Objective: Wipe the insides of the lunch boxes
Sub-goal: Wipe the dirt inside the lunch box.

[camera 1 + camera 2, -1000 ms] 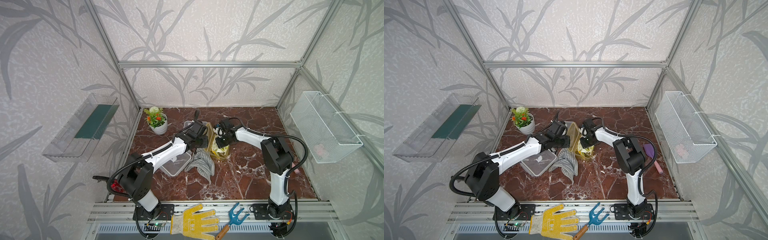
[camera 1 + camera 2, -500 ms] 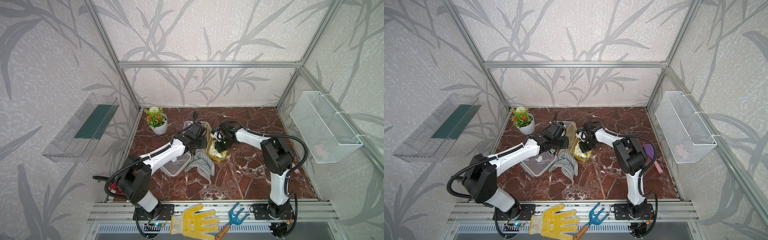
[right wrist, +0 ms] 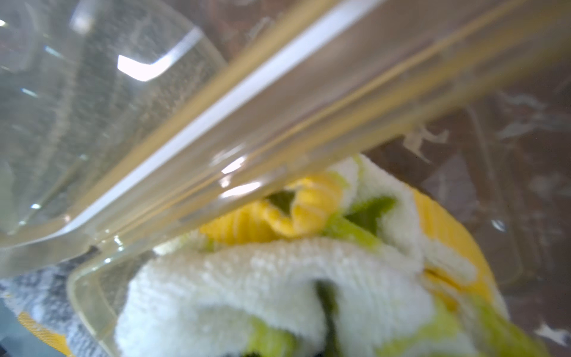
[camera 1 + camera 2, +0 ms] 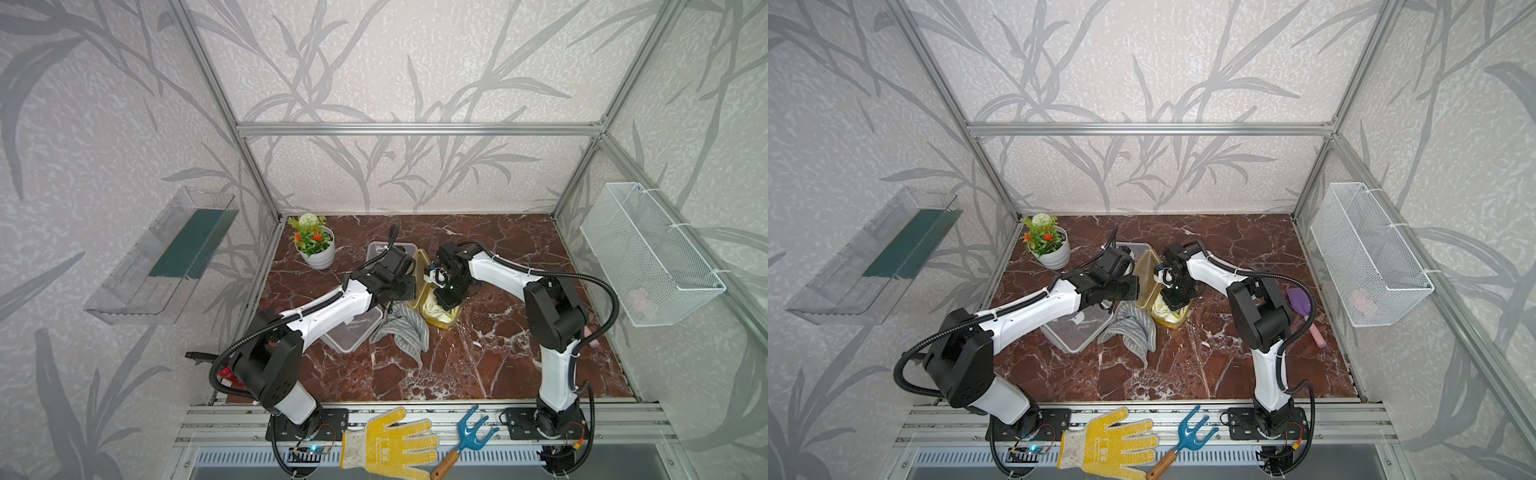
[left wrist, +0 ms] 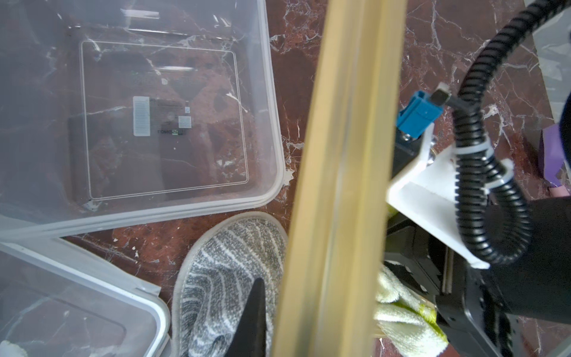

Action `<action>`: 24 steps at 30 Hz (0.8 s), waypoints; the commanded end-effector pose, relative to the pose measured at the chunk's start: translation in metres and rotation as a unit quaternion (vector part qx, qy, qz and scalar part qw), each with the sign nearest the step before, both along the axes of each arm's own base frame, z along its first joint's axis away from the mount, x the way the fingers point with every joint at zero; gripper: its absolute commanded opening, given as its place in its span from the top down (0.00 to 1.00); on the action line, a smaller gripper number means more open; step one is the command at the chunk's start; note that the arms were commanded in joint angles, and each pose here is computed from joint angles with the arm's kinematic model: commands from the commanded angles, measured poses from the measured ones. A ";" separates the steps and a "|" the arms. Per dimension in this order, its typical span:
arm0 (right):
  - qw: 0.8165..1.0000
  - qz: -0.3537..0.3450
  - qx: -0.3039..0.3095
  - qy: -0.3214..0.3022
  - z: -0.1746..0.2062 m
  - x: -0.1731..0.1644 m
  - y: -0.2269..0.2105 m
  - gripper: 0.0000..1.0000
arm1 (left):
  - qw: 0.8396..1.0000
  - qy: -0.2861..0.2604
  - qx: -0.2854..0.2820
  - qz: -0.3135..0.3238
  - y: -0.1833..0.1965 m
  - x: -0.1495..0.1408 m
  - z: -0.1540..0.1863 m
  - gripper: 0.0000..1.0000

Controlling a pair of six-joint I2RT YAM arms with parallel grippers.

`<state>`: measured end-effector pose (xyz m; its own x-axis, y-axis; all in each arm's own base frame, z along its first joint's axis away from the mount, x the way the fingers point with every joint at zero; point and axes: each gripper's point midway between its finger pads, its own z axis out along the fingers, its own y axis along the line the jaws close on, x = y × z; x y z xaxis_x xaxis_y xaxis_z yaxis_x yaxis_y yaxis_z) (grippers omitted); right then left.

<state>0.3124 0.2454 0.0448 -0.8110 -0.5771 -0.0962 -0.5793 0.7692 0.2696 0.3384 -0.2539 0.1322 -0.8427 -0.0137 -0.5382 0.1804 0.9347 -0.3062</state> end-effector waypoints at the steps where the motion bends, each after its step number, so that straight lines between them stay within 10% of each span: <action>1: 0.992 0.016 -0.125 -0.024 0.003 0.004 -0.043 0.97 | 0.999 -0.029 -0.015 0.001 0.000 0.003 0.021 0.93; 12: 0.957 -0.027 -0.256 -0.132 -0.015 0.068 -0.073 0.96 | 0.998 -0.006 -0.054 -0.037 -0.021 -0.005 0.024 0.93; 24: 0.972 -0.076 -0.057 -0.216 0.004 0.108 -0.012 0.96 | 0.995 0.019 -0.079 -0.055 -0.033 -0.009 0.013 0.93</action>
<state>0.3947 0.2102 0.0356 -0.8042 -0.5483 -0.2296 -0.5215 0.8361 -0.1701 0.3411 -0.2716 0.1430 -0.8408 -0.0315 -0.5404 0.2246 0.8881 -0.4012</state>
